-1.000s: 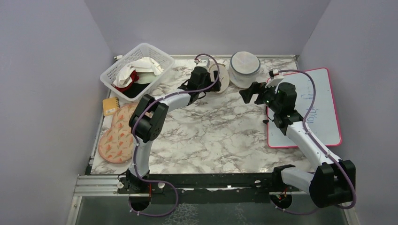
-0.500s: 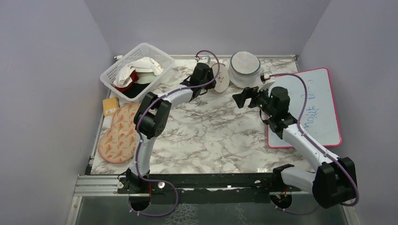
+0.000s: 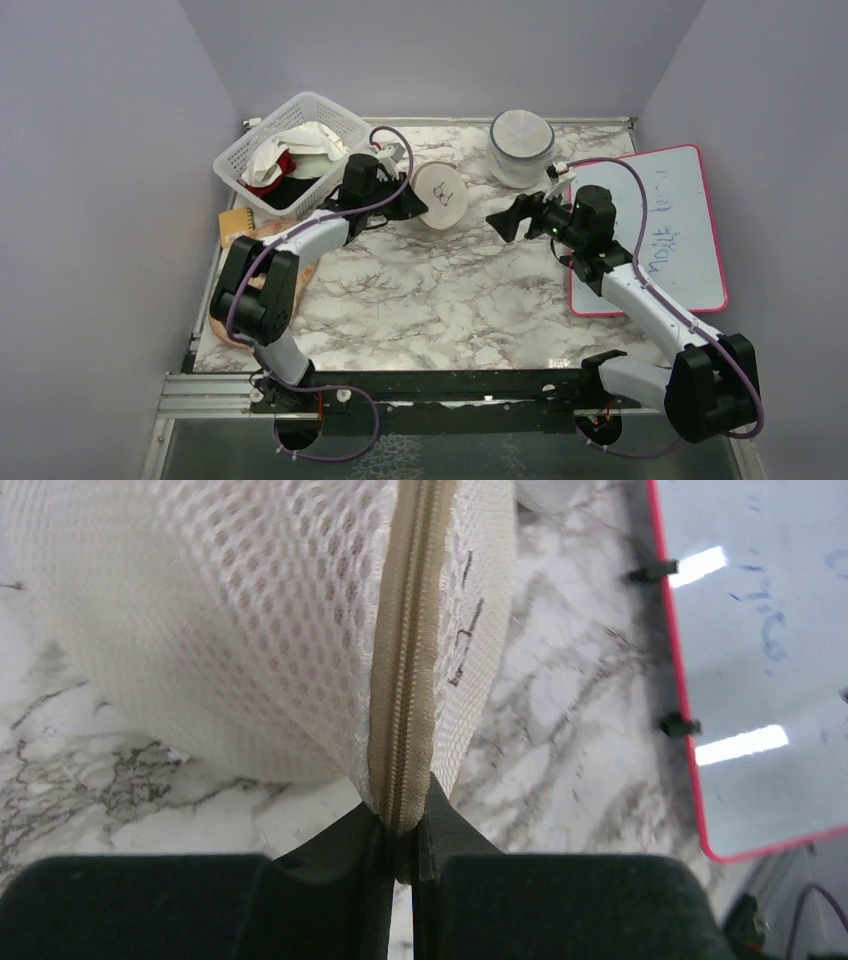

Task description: Unzip the laundry bag and remove the bra

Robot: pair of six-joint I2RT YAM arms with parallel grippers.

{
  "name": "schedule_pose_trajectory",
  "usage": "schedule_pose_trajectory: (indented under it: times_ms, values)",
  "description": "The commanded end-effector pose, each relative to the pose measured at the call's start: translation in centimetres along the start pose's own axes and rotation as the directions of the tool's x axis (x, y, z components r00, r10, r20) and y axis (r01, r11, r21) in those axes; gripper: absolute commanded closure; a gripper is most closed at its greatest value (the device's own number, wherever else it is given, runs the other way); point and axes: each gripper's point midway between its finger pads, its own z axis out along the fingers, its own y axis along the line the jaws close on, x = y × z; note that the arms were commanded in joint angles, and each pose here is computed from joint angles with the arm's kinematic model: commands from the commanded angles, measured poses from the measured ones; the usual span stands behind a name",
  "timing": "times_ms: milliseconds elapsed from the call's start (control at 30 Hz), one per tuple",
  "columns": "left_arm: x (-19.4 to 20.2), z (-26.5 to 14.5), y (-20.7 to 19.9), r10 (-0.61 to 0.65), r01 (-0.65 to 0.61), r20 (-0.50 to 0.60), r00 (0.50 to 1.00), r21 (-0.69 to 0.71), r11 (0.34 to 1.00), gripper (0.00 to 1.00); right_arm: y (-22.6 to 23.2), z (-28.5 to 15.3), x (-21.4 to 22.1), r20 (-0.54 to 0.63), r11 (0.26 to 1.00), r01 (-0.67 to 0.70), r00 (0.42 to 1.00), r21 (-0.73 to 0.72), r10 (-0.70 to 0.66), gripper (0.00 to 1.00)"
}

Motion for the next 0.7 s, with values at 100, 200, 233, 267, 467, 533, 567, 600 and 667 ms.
schedule_pose_trajectory:
  times_ms: [100, 200, 233, 267, 467, 533, 567, 600, 667]
  values:
    - [4.9, -7.8, -4.4, 0.115, -0.077, -0.081, 0.99, 0.369, 0.926, 1.0, 3.8, -1.1, 5.2, -0.251, 0.968, -0.163, 0.961, -0.191, 0.113, 0.01]
    - [6.4, -9.4, -5.6, 0.141, -0.088, -0.084, 0.987, 0.455, 0.886, 1.0, 4.3, -1.6, 7.3, -0.335, 0.951, -0.227, 0.931, -0.208, 0.148, 0.02]
    - [6.8, -9.9, -6.1, 0.154, -0.096, -0.082, 0.985, 0.485, 0.869, 1.0, 4.7, -1.7, 7.7, -0.354, 0.942, -0.25, 0.922, -0.226, 0.16, 0.03]
    - [6.9, -10.2, -6.4, 0.164, -0.101, -0.082, 0.983, 0.506, 0.857, 1.0, 5.0, -1.8, 8.1, -0.369, 0.93, -0.276, 0.913, -0.242, 0.175, 0.03]
    - [6.7, -11.7, -8.6, 0.228, -0.151, -0.054, 0.972, 0.604, 0.783, 1.0, 8.0, -2.1, 7.7, -0.384, 0.817, -0.42, 0.884, -0.395, 0.269, 0.12]
    - [6.7, -12.1, -8.9, 0.235, -0.159, -0.045, 0.971, 0.611, 0.775, 1.0, 7.6, -1.5, 7.4, -0.389, 0.824, -0.422, 0.88, -0.378, 0.272, 0.14]
    - [6.8, -12.2, -9.0, 0.239, -0.165, -0.041, 0.97, 0.613, 0.772, 1.0, 7.2, -1.3, 7.6, -0.394, 0.835, -0.418, 0.879, -0.359, 0.27, 0.14]
    - [6.9, -12.3, -9.2, 0.243, -0.168, -0.039, 0.969, 0.616, 0.77, 1.0, 7.1, -1.1, 7.6, -0.395, 0.836, -0.415, 0.879, -0.359, 0.266, 0.15]
    - [7.2, -12.4, -9.5, 0.251, -0.171, -0.041, 0.967, 0.624, 0.762, 1.0, 7.5, -1.2, 7.5, -0.405, 0.82, -0.413, 0.88, -0.396, 0.248, 0.17]
